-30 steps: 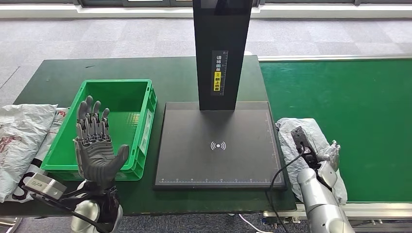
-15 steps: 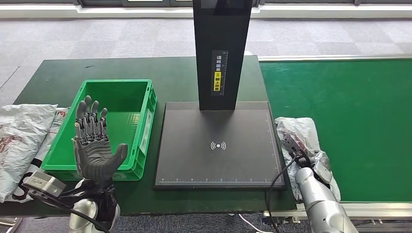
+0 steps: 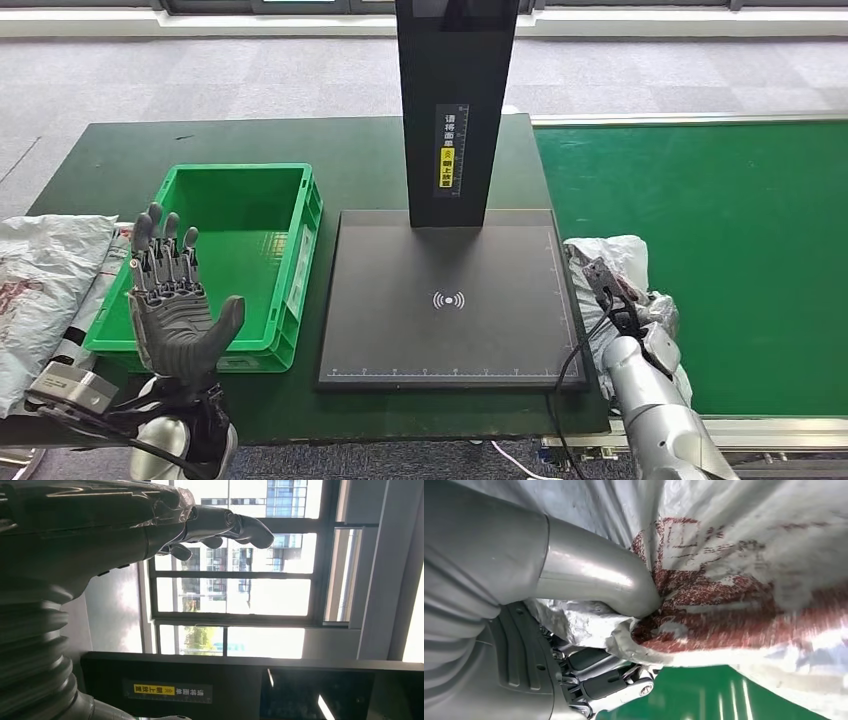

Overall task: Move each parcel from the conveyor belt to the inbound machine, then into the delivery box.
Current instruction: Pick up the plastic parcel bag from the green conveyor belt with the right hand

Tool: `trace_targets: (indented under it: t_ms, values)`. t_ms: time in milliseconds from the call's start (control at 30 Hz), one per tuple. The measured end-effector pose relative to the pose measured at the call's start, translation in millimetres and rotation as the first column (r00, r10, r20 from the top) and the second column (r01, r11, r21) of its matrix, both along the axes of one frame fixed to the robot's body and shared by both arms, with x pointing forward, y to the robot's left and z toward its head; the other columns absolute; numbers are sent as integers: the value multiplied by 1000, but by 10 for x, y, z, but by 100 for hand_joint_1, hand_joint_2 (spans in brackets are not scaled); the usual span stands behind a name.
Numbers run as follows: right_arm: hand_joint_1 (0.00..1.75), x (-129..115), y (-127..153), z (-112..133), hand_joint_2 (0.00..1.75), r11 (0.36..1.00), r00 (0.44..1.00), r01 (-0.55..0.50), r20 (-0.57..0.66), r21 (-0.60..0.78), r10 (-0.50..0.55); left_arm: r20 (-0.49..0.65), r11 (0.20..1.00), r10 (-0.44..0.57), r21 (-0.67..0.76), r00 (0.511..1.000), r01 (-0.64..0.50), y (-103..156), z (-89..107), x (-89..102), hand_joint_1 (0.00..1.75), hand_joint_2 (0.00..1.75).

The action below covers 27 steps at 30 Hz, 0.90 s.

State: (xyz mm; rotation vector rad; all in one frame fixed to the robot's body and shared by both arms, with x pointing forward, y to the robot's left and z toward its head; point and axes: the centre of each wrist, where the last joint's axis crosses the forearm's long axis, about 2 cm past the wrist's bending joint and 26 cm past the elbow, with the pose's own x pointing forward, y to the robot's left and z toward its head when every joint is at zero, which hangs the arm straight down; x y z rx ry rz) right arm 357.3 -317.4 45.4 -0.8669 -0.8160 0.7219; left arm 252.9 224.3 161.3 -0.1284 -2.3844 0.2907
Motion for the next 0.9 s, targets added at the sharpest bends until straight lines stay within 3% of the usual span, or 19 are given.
trace_targets:
  t_ms: [167, 267, 367, 533, 667, 900]
  values:
    - [175, 78, 77, 116, 175, 1000, 987, -2, 159, 28, -2, -2, 1000, 26, -4, 1000, -26, 36, 0, -54, 0, 175]
    - [175, 83, 125, 205, 175, 999, 947, 6, 319, 54, -23, -1, 999, 35, -6, 999, -35, 43, 6, -75, 0, 175]
    - [175, 19, 166, 350, 175, 997, 876, 38, 478, 70, -67, 0, 999, 38, -8, 999, -38, 41, 11, -88, 0, 175]
    - [175, -199, 252, 677, 175, 998, 702, 21, 710, 61, -58, 4, 999, 37, -10, 999, -37, 30, 24, -73, 0, 175]
    - [175, -273, 367, 841, 175, 997, 640, -60, 768, 49, 1, 10, 999, 37, -12, 999, -37, 20, 45, -47, 0, 175]
    - [175, -228, 984, 942, 175, 918, 622, -394, 744, 29, 243, 17, 1000, 26, -17, 1000, -25, 3, 65, 30, 0, 175]
